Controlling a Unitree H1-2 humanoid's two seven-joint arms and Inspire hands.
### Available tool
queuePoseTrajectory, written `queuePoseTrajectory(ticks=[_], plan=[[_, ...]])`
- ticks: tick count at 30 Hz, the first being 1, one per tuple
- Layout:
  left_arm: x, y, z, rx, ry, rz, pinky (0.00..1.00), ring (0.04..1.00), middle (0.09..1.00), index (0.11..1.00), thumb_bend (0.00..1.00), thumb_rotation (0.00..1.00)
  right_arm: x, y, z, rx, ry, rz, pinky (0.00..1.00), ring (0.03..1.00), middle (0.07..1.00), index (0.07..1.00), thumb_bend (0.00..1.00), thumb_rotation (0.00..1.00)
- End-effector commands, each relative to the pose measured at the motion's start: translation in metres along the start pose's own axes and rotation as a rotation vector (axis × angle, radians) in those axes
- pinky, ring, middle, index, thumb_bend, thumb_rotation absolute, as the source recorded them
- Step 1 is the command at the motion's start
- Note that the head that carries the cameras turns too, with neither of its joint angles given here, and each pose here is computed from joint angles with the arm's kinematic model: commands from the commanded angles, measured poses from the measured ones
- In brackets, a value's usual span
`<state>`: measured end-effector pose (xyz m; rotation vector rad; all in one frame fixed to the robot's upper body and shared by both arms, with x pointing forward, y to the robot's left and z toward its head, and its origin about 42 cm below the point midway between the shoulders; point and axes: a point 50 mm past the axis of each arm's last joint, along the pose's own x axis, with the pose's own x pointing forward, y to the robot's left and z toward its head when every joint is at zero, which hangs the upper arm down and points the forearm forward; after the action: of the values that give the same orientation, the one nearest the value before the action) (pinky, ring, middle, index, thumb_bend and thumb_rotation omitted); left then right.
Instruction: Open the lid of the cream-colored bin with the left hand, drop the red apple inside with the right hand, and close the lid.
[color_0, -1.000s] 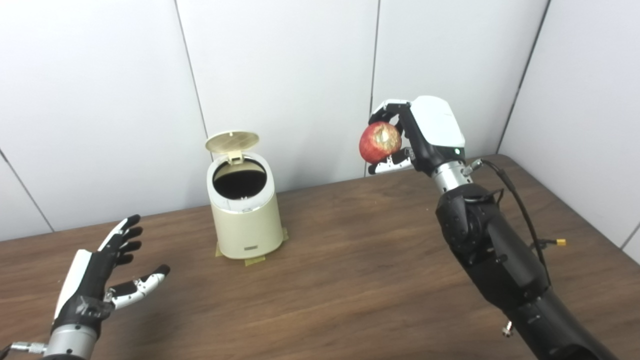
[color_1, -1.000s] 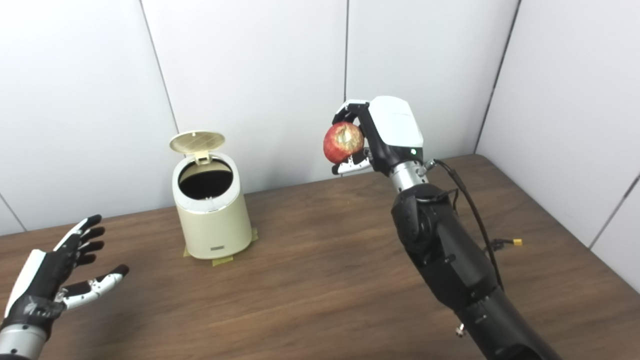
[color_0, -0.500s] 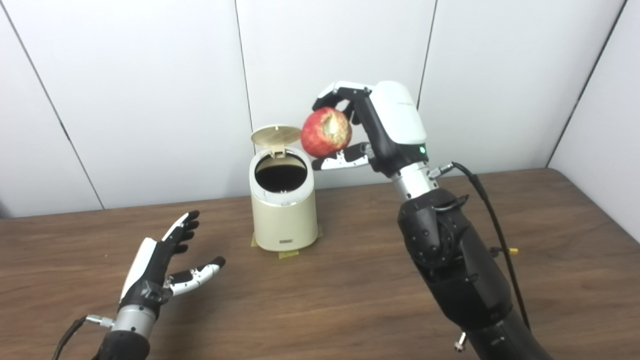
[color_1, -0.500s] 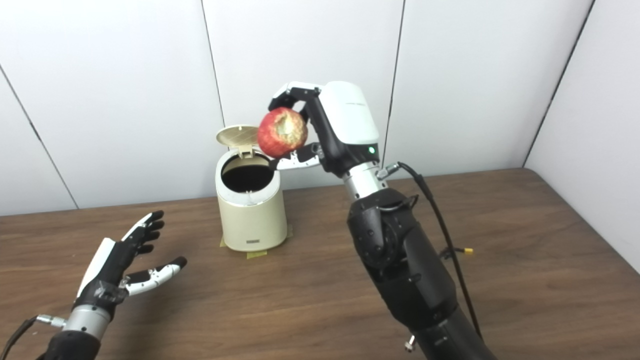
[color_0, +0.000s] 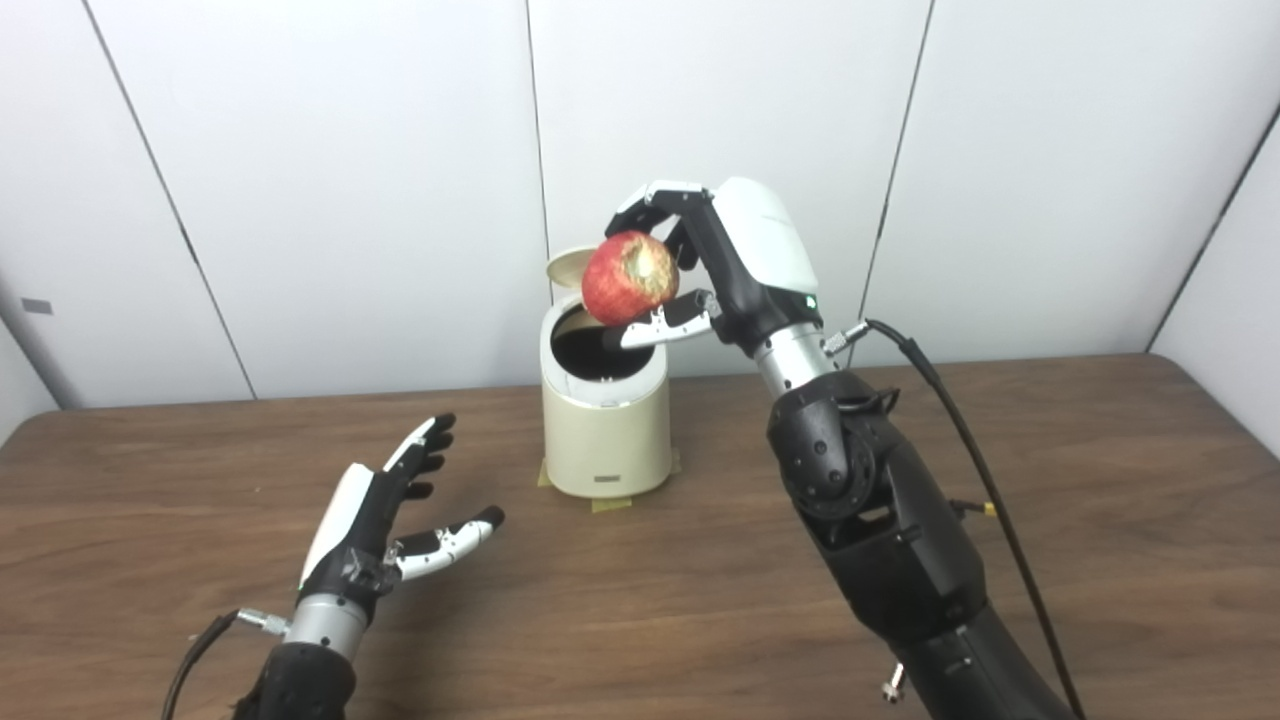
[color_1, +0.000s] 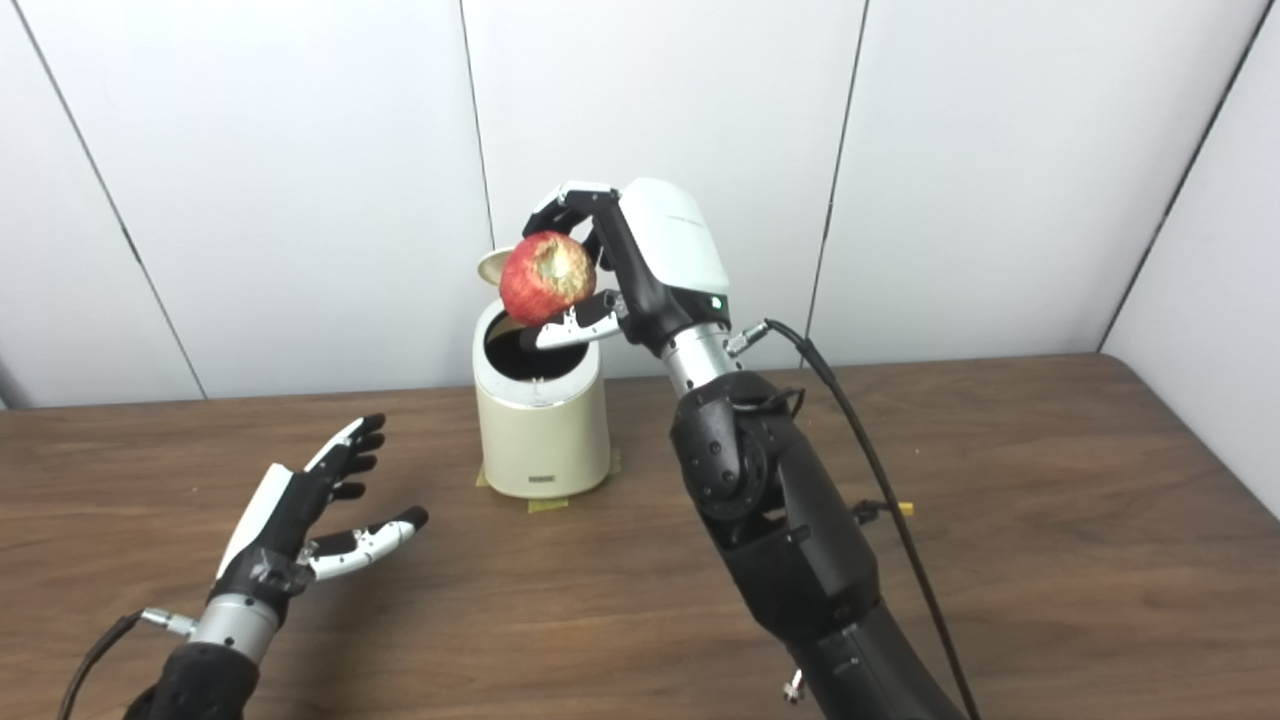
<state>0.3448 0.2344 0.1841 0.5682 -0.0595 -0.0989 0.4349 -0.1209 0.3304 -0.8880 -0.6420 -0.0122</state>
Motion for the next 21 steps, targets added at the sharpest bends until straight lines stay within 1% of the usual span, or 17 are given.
queuePoseTrajectory(ticks=[1, 3, 9, 12, 17, 21], plan=[[0.006, 0.011, 0.022, 0.023, -0.085, 0.062, 0.84, 0.894, 0.922, 0.948, 0.58, 0.19, 0.020, -0.011, 0.019, 0.001, -0.083, -0.056, 0.34, 0.396, 0.513, 0.506, 0.50, 0.00], [0.006, 0.011, 0.023, 0.026, -0.088, 0.064, 0.84, 0.895, 0.917, 0.947, 0.58, 0.19, 0.023, -0.007, 0.015, 0.004, -0.077, -0.043, 0.33, 0.398, 0.512, 0.508, 0.50, 0.00], [0.006, 0.010, 0.025, 0.026, -0.083, 0.066, 0.83, 0.893, 0.916, 0.950, 0.59, 0.21, 0.028, 0.007, 0.008, 0.023, -0.063, -0.007, 0.31, 0.402, 0.511, 0.512, 0.49, 0.00], [0.006, 0.012, 0.025, 0.033, -0.079, 0.065, 0.84, 0.895, 0.919, 0.953, 0.59, 0.22, 0.030, 0.011, 0.008, 0.023, -0.057, 0.008, 0.31, 0.402, 0.510, 0.508, 0.50, 0.00], [0.007, 0.013, 0.026, 0.034, -0.081, 0.072, 0.85, 0.895, 0.913, 0.953, 0.59, 0.20, 0.032, 0.018, 0.010, 0.008, -0.071, 0.020, 0.31, 0.398, 0.511, 0.511, 0.50, 0.00], [0.008, 0.014, 0.027, 0.036, -0.084, 0.075, 0.84, 0.891, 0.911, 0.953, 0.58, 0.19, 0.031, 0.022, 0.010, 0.003, -0.067, 0.027, 0.31, 0.400, 0.513, 0.516, 0.49, 0.00]])
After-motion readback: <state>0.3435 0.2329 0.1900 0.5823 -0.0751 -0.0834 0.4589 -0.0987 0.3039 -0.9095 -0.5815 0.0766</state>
